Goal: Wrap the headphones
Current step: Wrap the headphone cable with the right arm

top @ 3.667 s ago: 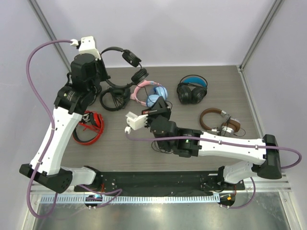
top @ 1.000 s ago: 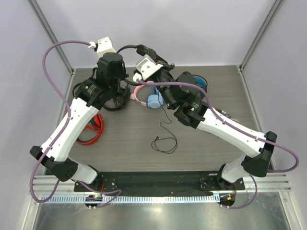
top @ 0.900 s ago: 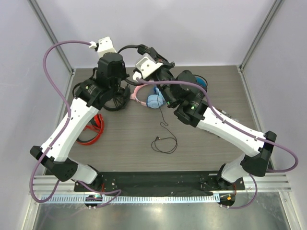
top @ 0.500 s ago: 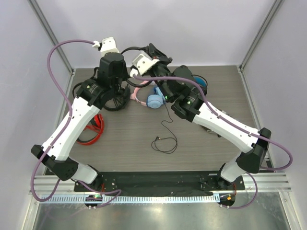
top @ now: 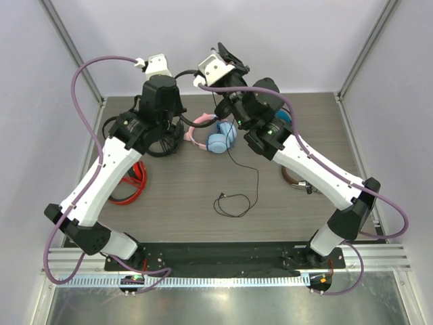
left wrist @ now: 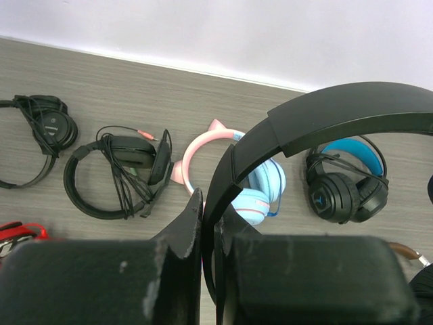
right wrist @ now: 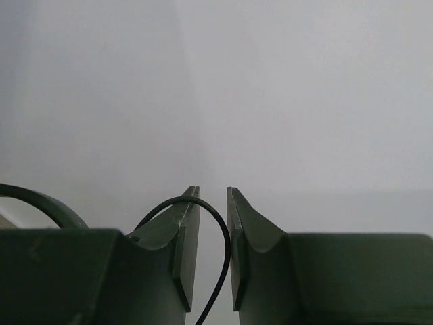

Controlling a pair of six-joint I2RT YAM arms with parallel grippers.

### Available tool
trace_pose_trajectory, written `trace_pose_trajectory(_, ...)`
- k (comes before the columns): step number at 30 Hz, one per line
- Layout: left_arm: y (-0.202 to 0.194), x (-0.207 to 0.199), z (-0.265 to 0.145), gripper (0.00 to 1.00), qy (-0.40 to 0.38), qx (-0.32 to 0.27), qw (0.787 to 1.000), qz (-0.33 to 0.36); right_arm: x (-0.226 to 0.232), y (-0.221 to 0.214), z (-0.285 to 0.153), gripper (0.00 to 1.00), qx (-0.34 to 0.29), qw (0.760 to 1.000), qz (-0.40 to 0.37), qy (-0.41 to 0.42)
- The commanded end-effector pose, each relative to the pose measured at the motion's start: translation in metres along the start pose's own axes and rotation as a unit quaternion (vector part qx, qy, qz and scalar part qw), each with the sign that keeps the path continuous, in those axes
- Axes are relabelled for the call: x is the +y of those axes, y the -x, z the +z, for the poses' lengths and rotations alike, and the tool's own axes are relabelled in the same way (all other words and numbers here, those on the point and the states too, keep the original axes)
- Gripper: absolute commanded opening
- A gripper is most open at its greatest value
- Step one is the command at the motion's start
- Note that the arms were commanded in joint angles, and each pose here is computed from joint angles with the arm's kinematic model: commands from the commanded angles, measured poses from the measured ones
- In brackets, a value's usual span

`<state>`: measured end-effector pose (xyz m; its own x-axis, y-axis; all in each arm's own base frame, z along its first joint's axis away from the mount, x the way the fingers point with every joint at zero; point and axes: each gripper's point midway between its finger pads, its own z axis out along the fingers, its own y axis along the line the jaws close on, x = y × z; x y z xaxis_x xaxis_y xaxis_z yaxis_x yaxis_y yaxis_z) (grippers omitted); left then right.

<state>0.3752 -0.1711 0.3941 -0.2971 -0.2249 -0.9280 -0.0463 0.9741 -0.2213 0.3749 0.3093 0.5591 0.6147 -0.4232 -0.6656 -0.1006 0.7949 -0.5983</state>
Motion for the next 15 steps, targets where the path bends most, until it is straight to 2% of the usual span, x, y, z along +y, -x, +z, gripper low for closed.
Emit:
trace_pose_trajectory(1,0.007,-0.009,-0.002,0.0,-0.019,-0.01,1.0,-0.004,-0.021,0.024,0.005,0.28,-0.04,0.998,0.039,-0.029)
trace_pose_trajectory(15,-0.004,-0.03,-0.006,0.0,-0.072,0.01,0.997,0.017,-0.022,0.0,0.033,0.3,-0.023,0.997,0.079,0.002)
